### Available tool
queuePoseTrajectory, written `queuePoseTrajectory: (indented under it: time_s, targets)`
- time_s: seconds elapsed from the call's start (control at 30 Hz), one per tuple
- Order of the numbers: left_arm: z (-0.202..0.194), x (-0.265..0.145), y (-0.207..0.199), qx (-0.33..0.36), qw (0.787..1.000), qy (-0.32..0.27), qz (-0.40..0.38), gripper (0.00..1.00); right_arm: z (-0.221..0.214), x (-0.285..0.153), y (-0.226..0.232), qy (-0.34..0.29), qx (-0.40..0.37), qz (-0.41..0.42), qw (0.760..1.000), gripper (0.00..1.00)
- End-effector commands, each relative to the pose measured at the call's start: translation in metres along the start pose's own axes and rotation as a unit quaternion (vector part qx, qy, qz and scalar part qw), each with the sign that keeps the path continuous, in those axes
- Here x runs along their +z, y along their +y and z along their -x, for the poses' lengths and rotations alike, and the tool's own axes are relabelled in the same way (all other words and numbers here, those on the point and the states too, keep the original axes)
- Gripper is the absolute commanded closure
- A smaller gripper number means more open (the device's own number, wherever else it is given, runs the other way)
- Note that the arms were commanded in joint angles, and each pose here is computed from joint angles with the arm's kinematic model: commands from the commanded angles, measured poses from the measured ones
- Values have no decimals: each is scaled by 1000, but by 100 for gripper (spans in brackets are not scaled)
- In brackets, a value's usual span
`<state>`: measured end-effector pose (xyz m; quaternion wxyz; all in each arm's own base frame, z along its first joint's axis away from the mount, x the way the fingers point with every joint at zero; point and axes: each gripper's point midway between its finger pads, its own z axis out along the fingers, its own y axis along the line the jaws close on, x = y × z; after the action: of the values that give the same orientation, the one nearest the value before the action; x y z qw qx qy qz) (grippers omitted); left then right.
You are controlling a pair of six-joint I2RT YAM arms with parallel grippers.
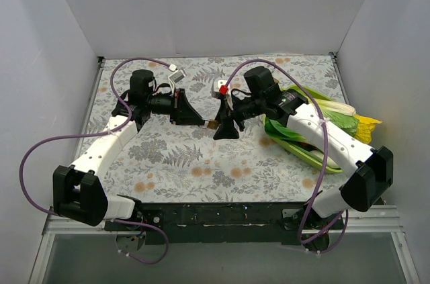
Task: Lock with the key
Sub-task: Lock the lock.
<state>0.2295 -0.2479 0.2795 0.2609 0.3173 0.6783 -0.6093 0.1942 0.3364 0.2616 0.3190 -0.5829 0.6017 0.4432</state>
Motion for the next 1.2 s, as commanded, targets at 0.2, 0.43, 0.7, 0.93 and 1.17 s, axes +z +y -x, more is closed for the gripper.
queuePoseTrajectory:
  time_s: [0.2,0.43,0.7,0.93,1.17]
  targets:
    - [15,-5,-29,56,998,-10,-19,100,21,0,-9,-27,-15,-14,999,77]
    - [14,-5,-31,86,996,-12,-17,100,29,2,12,-42,15,49,998,99]
    - [0,-13,-27,133,991,20,21,57,30,-6,15,-48,38,61,996,99]
    - [-5,-16,-26,162,986,40,26,57,34,-9,16,-55,31,54,997,99]
    - [-13,-9,-26,173,983,56,27,69,35,-10,14,-57,29,43,997,99]
